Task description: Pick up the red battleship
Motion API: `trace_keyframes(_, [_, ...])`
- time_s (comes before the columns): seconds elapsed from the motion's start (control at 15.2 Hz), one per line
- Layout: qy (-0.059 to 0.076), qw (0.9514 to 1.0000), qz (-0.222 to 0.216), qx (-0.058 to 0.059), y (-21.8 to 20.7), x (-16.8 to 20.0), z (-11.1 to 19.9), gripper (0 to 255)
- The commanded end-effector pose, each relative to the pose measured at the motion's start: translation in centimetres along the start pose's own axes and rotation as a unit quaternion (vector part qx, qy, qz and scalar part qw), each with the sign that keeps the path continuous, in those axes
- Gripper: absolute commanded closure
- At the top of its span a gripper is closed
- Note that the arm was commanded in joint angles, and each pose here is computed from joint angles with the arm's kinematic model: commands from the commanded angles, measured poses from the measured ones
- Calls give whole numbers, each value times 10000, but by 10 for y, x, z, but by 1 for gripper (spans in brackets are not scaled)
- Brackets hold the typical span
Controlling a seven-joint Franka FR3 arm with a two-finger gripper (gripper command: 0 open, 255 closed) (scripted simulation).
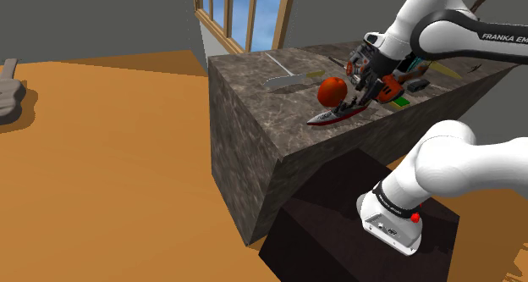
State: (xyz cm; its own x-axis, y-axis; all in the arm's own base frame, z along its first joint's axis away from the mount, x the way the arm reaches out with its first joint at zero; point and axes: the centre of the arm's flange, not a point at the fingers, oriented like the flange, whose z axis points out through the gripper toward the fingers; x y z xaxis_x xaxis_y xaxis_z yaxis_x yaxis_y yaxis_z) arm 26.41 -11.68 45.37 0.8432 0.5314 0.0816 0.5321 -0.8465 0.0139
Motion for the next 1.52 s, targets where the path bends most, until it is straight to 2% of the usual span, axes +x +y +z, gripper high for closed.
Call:
trace_keyframes(0.0, [5,10000,-3,-3,0,0,7,0])
trace_keyframes(0.07, [5,10000,-3,-3,0,0,7,0])
trace_keyframes(0.13, [5,10000,-3,-3,0,0,7,255])
trace_keyframes(0.73, [5,10000,-3,-3,0,0,7,255])
trace_keyframes(1.45, [5,10000,-3,-3,1,5,-51,255])
